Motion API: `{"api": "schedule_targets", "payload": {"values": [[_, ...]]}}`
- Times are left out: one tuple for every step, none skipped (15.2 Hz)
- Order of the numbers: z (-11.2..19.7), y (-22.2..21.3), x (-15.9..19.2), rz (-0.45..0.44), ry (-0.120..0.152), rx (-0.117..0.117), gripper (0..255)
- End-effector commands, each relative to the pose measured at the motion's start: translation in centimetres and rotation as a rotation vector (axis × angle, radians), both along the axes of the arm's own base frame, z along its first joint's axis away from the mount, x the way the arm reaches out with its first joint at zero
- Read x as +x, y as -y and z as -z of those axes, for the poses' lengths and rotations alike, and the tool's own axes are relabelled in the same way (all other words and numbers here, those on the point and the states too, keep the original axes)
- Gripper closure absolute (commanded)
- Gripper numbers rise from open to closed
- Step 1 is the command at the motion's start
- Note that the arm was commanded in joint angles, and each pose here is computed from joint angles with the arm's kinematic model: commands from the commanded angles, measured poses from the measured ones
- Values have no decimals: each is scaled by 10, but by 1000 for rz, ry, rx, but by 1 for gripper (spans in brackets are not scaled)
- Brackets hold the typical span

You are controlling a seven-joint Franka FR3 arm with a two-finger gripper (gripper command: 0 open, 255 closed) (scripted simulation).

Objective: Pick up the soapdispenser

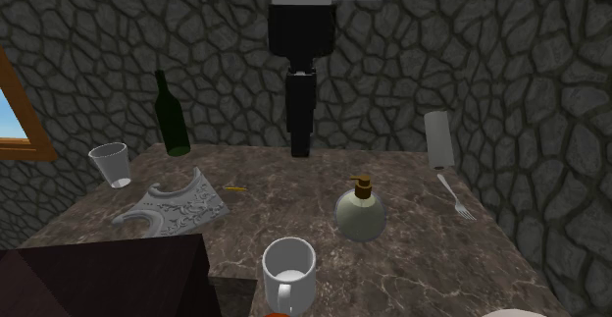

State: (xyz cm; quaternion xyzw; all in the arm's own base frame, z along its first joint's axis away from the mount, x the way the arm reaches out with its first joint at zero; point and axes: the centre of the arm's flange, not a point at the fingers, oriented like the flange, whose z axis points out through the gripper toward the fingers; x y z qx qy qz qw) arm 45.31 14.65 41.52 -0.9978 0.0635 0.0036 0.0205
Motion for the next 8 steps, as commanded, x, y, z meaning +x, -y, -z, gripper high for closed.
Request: {"api": "schedule_targets", "payload": {"values": [[16,-14,15,7,0,-4,0],[24,-22,22,10,0,-7,0],[31,-30,30,13,0,-9,0],[39,-37,37,15,0,-12,0],[47,-45,45,18,0,-14,0],[55,-53,52,21,0,-17,0],[63,-61,60,24,0,-19,0],[71,-68,67,26,1,-22,0]]}}
